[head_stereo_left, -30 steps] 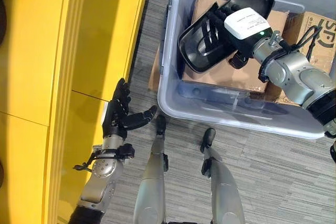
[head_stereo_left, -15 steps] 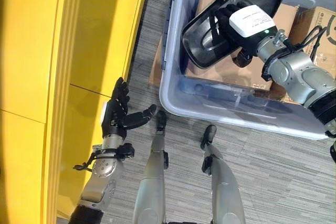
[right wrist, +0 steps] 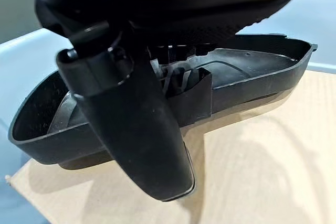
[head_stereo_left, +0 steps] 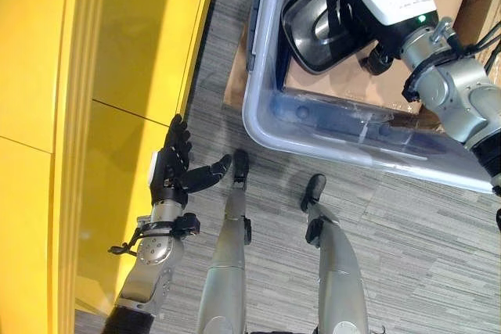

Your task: Move parts from the plastic box to the shelf.

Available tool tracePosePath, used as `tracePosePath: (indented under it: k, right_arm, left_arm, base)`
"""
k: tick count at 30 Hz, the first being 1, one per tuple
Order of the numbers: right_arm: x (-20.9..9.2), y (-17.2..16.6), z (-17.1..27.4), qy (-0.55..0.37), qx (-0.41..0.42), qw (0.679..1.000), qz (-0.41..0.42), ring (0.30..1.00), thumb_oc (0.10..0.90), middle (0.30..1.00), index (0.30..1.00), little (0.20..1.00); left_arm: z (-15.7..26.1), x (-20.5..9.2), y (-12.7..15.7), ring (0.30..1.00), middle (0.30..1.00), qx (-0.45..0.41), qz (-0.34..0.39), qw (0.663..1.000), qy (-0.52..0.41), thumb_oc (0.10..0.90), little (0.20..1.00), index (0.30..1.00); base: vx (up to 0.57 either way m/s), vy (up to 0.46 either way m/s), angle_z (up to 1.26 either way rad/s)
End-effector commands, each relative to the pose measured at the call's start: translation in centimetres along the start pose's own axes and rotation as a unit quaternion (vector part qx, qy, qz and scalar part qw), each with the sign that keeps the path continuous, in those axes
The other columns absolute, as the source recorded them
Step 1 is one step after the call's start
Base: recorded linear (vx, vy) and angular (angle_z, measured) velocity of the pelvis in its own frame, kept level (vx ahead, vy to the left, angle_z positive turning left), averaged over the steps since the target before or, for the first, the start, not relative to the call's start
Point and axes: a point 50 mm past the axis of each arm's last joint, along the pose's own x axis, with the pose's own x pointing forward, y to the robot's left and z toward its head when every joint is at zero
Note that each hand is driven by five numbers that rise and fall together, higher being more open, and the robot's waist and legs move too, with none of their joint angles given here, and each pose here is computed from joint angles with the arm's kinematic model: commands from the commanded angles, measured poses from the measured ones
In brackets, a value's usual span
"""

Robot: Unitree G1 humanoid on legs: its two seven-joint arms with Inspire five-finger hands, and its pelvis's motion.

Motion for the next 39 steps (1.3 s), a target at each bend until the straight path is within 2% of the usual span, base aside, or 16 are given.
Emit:
tracePosePath:
  k: [1, 2, 3, 12, 22, 32, 39]
  right_arm:
    - [-0.6, 3.4, -1.1, 0.029, -0.035, 0.997, 0.061, 1.0, 0.9, 1.0, 1.0, 1.0]
    - [-0.6, 3.9, -1.0, 0.032, -0.032, 0.997, 0.066, 0.553, 0.58, 0.553, 0.553, 0.553]
    - [-0.6, 3.9, -1.0, 0.032, -0.032, 0.997, 0.066, 0.3, 0.4, 0.3, 0.3, 0.3]
    - [-0.7, 5.1, 0.0, 0.02, -0.033, 0.996, 0.076, 0.3, 0.4, 0.3, 0.3, 0.3]
    - [-2.6, 6.9, 1.0, 0.025, 0.064, 0.997, 0.048, 0.3, 0.4, 0.3, 0.3, 0.3]
    - [-7.5, 8.1, 0.3, 0.023, 0.108, 0.993, 0.034, 0.3, 0.4, 0.3, 0.3, 0.3]
    - [-10.6, 7.0, -0.1, 0.009, 0.139, 0.99, 0.017, 0.3, 0.4, 0.3, 0.3, 0.3]
  left_arm:
    - [3.6, -0.2, -0.4, 1.0, 1.0, -0.011, -0.006, 0.995, -0.101, 0.9, 1.0, 1.0]
    - [3.6, -0.1, -0.4, 1.0, 1.0, -0.011, -0.005, 0.995, -0.1, 0.9, 1.0, 1.0]
    - [3.6, -0.1, -0.4, 1.0, 1.0, -0.011, -0.005, 0.995, -0.1, 0.9, 1.0, 1.0]
    - [3.7, 0.3, -0.8, 1.0, 1.0, -0.016, -0.006, 0.994, -0.104, 0.9, 1.0, 1.0]
    - [4.0, 1.1, -1.5, 1.0, 1.0, -0.015, -0.016, 0.994, -0.11, 0.9, 1.0, 1.0]
    - [3.6, 1.0, -1.0, 1.0, 1.0, 0.015, -0.039, 0.995, -0.096, 0.9, 1.0, 1.0]
    - [2.9, 0.6, -0.1, 1.0, 1.0, 0.042, -0.053, 0.995, -0.074, 0.9, 1.0, 1.0]
  base:
    - [0.0, 0.0, 0.0]
    - [0.0, 0.0, 0.0]
    - [0.0, 0.0, 0.0]
    - [0.0, 0.0, 0.0]
    - [-0.03, 0.011, 0.03]
    - [-0.01, -0.012, -0.05]
    - [0.03, -0.011, -0.08]
